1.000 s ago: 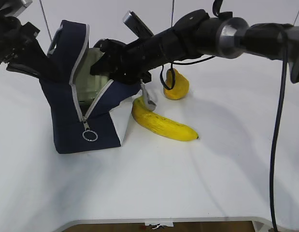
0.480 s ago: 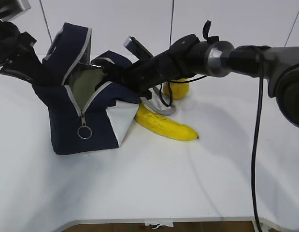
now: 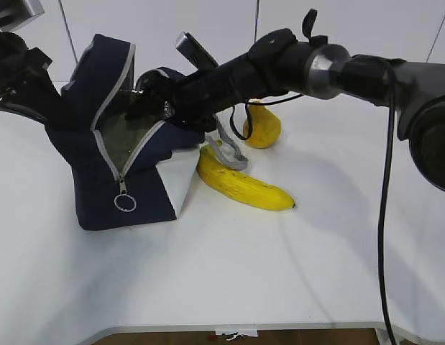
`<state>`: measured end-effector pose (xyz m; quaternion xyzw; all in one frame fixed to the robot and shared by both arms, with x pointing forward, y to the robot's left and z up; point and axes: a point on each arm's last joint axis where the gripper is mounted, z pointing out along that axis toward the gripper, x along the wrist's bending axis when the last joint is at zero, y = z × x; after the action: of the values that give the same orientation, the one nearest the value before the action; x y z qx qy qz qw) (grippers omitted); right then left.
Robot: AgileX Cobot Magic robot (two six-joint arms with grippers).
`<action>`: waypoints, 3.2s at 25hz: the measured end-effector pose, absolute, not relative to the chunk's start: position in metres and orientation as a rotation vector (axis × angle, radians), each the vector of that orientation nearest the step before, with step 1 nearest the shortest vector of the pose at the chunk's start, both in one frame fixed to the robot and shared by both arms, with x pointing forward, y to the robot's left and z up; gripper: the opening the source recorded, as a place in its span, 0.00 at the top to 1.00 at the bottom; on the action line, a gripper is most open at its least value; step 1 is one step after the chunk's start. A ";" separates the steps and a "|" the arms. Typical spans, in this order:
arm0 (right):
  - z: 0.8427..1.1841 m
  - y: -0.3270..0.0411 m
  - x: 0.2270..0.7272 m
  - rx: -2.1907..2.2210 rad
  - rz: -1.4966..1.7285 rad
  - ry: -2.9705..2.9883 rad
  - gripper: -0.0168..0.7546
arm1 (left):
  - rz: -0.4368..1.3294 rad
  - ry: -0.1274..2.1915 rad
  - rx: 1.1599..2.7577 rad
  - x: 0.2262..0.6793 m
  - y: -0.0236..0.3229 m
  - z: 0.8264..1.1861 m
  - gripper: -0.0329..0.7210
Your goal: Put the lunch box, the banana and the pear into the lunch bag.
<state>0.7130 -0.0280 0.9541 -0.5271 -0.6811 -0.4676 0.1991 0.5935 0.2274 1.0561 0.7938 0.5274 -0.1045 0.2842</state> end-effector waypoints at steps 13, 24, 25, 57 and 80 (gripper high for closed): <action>1.045 -0.046 0.708 -1.452 -1.110 -2.335 0.22 | -0.279 1.411 2.126 0.594 0.227 1.056 0.96; 1.100 -0.058 0.694 -1.502 -1.199 -2.383 0.24 | -0.259 1.416 2.155 0.593 0.230 1.055 0.96; 1.105 -0.061 0.690 -1.511 -1.192 -2.397 0.24 | -0.259 1.416 2.155 0.593 0.230 1.055 0.96; 1.012 -0.099 0.642 -1.268 -0.408 -2.859 0.25 | -0.245 1.417 2.176 0.593 0.231 1.054 0.96; 0.939 -0.089 0.664 -1.259 -0.355 -2.868 0.25 | -0.244 1.417 2.178 0.593 0.231 1.054 0.96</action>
<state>0.6643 -0.0892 0.9392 -0.3993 -0.9099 -0.1125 -0.0054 0.5932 0.2314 1.0536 0.8051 0.5240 -0.0904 0.2629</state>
